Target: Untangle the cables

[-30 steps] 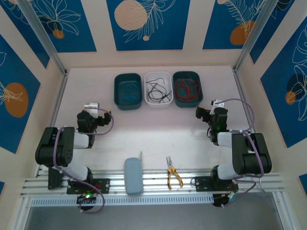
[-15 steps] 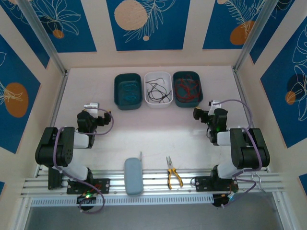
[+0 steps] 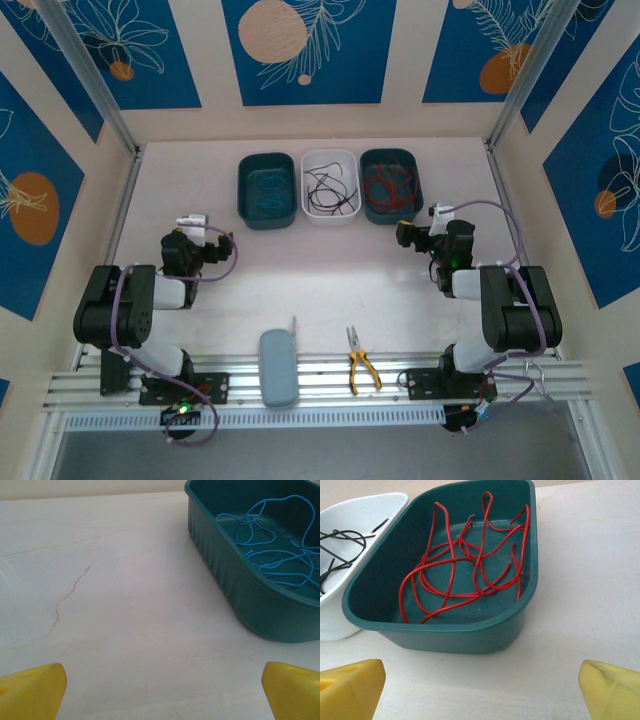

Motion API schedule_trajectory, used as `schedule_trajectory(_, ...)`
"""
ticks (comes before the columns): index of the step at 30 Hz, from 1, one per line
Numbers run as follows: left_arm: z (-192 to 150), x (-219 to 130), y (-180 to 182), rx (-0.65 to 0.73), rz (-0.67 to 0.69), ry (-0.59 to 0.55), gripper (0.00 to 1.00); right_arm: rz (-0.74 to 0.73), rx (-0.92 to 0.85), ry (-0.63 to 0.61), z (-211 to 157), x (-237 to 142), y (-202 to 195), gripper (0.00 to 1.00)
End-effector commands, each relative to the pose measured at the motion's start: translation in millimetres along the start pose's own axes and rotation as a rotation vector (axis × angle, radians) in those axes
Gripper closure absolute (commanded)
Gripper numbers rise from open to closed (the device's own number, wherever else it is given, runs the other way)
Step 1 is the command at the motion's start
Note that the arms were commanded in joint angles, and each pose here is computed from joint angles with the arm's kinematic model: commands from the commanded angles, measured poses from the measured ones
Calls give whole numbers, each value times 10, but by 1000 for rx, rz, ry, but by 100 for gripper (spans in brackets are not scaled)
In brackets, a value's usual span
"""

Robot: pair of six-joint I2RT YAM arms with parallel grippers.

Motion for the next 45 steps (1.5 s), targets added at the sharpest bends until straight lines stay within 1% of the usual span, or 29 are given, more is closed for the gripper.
schedule_trajectory(1, 145, 6, -43, 29, -25, -40, 0, 25, -24, -6, 47, 27, 41, 1)
schedule_trajectory(6, 149, 3, -72, 36, -44, -44, 0, 22, -26, -5, 38, 28, 43, 1)
schedule_trajectory(11, 164, -41, -259, 85, -162, -78, 0, 18, -31, -7, 42, 28, 49, 1)
schedule_trajectory(12, 172, -54, -272, 90, -169, -87, 0, 20, -31, -9, 45, 28, 51, 1)
schedule_trajectory(45, 171, -46, -267, 90, -166, -83, 0, 28, -31, -8, 42, 25, 57, 1)
Point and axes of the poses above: each hand's point on the last joint's axis, 136 mm out from that joint toward the fingers, its own x axis out along the fingers, its own y axis along the line the jaws close on, z = x × y, the point moved 2 cm from there along -x, back along the fingers, and after that the axes turned 6 degrees about x, right-handed, at the moved point
